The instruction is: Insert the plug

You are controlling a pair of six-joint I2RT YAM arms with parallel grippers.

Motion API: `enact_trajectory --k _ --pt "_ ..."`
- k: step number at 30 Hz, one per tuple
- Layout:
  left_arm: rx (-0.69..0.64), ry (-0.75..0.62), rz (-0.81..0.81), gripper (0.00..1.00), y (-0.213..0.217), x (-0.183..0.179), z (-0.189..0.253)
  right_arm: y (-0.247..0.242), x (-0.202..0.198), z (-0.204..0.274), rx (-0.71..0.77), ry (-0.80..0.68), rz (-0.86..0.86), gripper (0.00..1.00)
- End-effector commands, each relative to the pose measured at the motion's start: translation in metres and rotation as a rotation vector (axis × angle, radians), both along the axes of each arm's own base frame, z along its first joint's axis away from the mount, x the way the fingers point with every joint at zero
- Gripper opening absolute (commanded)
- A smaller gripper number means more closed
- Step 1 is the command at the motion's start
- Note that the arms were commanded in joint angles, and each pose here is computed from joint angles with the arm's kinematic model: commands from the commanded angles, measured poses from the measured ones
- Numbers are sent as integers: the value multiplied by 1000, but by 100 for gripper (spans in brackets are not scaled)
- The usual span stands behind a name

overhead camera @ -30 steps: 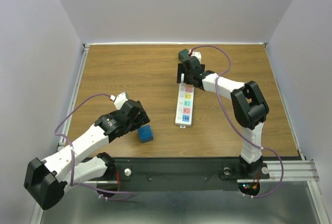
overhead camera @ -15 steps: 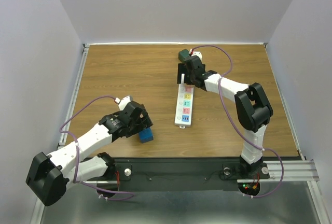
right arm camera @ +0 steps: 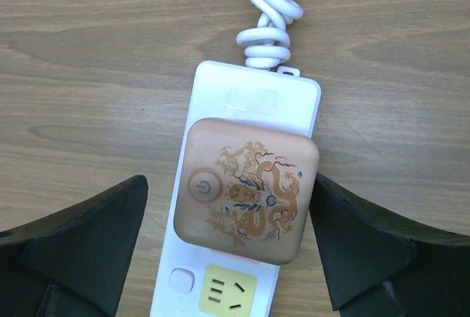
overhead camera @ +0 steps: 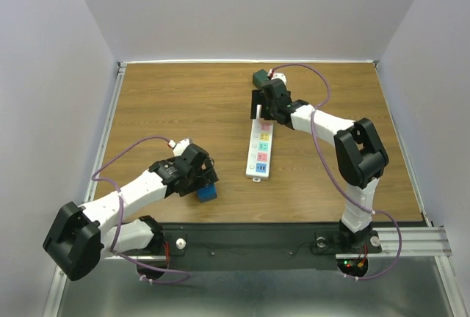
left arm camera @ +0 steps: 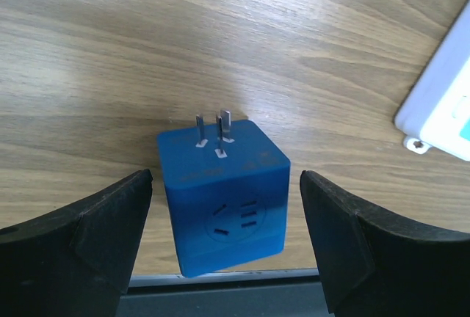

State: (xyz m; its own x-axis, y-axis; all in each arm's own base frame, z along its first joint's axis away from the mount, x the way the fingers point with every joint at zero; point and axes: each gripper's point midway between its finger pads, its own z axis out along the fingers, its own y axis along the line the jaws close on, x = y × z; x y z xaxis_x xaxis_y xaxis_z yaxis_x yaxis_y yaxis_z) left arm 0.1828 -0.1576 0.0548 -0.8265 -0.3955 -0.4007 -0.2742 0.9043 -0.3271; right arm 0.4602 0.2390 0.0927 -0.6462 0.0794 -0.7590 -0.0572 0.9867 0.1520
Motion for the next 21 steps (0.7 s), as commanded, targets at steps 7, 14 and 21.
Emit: enact_trajectory --k 7,14,21 --pt "0 12 -73 88 -14 5 -13 5 -5 47 56 -91 47 94" --pt "-35 26 -134 22 -29 5 -18 -5 -15 66 34 -136 67 94" --pt "-118 -20 -170 0 -54 20 1 -11 -37 109 28 -232 161 92"
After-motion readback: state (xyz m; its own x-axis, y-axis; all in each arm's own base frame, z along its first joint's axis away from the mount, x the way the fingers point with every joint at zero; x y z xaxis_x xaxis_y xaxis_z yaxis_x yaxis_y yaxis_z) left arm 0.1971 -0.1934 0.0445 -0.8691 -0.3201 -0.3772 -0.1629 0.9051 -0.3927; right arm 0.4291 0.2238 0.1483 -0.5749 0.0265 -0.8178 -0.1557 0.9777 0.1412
